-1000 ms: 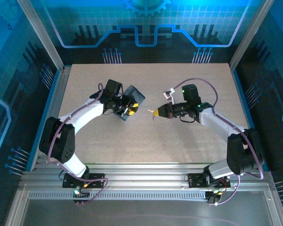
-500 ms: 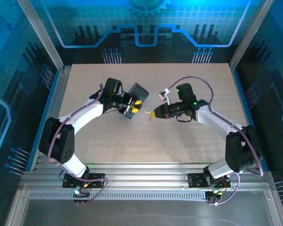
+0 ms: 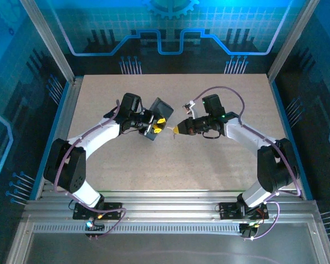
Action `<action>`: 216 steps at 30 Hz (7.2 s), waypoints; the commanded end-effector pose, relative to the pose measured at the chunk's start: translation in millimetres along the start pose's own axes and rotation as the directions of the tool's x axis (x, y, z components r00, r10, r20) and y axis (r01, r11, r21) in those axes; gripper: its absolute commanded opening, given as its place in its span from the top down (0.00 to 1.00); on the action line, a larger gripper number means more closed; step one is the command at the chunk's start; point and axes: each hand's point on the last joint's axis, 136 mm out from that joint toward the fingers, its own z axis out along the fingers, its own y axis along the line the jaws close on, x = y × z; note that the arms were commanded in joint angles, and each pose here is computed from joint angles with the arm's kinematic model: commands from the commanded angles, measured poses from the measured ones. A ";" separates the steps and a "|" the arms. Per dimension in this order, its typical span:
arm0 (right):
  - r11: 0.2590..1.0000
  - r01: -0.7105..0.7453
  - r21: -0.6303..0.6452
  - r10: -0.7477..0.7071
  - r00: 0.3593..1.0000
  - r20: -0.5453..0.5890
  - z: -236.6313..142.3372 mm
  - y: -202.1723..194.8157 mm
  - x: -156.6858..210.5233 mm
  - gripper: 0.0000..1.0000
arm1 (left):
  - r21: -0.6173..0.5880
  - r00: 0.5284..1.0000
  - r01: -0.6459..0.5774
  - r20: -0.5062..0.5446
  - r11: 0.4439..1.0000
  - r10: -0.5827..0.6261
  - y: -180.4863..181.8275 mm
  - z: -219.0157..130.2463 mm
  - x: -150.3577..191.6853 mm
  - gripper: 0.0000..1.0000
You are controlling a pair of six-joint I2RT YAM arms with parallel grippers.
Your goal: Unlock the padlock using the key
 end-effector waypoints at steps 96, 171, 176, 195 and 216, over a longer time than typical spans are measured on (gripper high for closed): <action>0.998 0.055 -0.012 -0.054 0.995 0.089 50.9 27.5 -28.4 1.00 | 0.072 1.000 0.008 -0.003 0.997 -0.008 -3.9 -8.9 5.8 1.00; 0.146 0.823 0.549 -0.963 0.246 -0.113 62.9 31.2 -26.1 0.80 | -0.108 0.998 0.002 -0.064 0.994 -0.008 1.2 -28.9 5.5 1.00; 0.108 0.798 0.593 -0.968 0.220 -0.120 62.3 42.1 -37.0 0.79 | -0.111 0.998 0.003 -0.066 0.994 -0.010 3.7 -29.2 6.2 1.00; 0.056 0.770 0.636 -0.964 0.209 -0.167 58.1 51.4 -43.0 0.83 | -0.116 0.998 0.010 -0.065 0.993 -0.018 8.5 -27.6 6.0 1.00; 0.657 0.631 0.414 -0.719 0.690 0.090 62.1 35.6 -28.3 0.95 | -0.077 0.998 0.010 -0.059 0.997 -0.014 7.1 -28.9 5.5 1.00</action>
